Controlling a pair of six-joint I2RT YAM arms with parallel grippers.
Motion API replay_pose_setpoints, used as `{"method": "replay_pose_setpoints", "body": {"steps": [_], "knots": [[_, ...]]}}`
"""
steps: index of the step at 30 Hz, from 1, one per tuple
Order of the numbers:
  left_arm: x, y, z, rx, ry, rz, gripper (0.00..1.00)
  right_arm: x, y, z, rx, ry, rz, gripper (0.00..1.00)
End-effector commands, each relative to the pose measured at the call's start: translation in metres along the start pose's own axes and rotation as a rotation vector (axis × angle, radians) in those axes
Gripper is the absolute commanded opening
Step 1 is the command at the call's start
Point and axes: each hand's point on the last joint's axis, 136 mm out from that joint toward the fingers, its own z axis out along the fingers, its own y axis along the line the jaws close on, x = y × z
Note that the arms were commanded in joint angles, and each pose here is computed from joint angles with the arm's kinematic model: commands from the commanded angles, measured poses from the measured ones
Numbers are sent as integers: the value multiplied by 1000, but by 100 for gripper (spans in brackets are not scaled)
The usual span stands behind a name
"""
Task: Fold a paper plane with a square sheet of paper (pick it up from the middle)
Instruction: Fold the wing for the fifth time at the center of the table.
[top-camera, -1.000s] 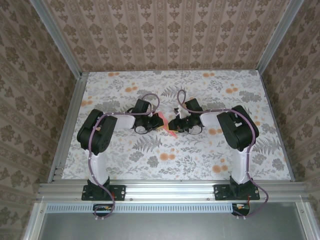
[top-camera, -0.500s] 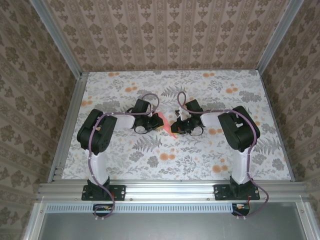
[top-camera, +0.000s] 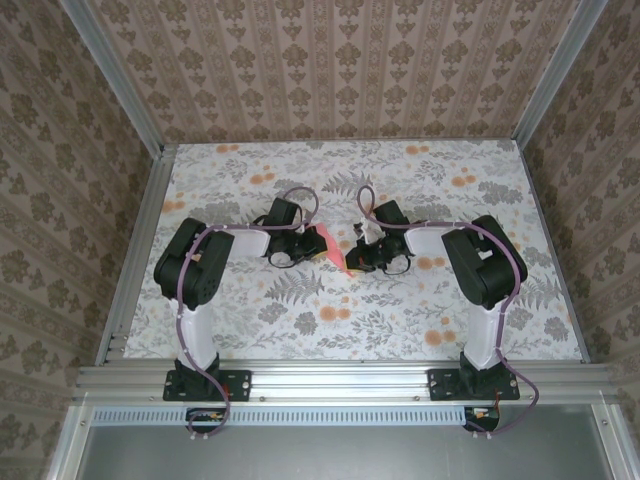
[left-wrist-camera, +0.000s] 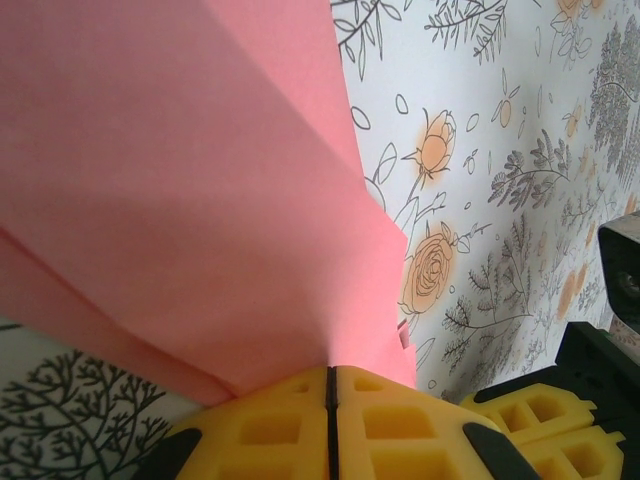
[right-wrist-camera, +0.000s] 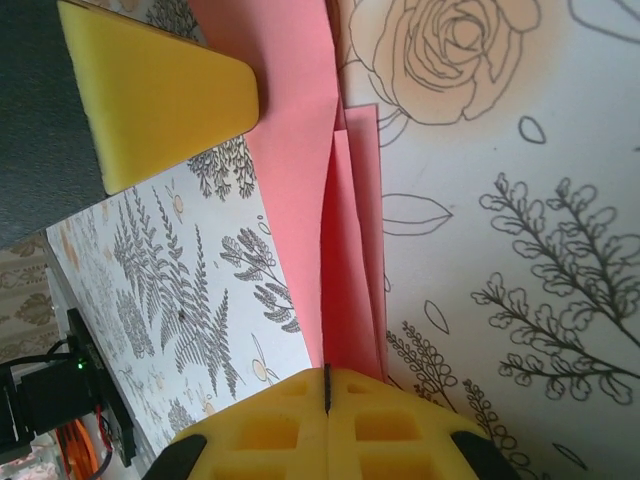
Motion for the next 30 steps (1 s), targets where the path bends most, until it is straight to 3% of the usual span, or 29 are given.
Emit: {"method": "replay_pose_setpoints", "body": {"steps": [1, 15, 22, 30], "knots": [[11, 52, 6, -154, 31, -107, 10, 28, -23, 0, 83, 71, 69, 6], [12, 54, 7, -160, 40, -107, 10, 28, -14, -13, 98, 61, 16, 19], [12, 54, 8, -162, 54, -108, 10, 14, 13, -22, 61, 12, -139, 26], [15, 55, 9, -186, 78, -128, 10, -5, 15, -25, 252, -57, -277, 33]]}}
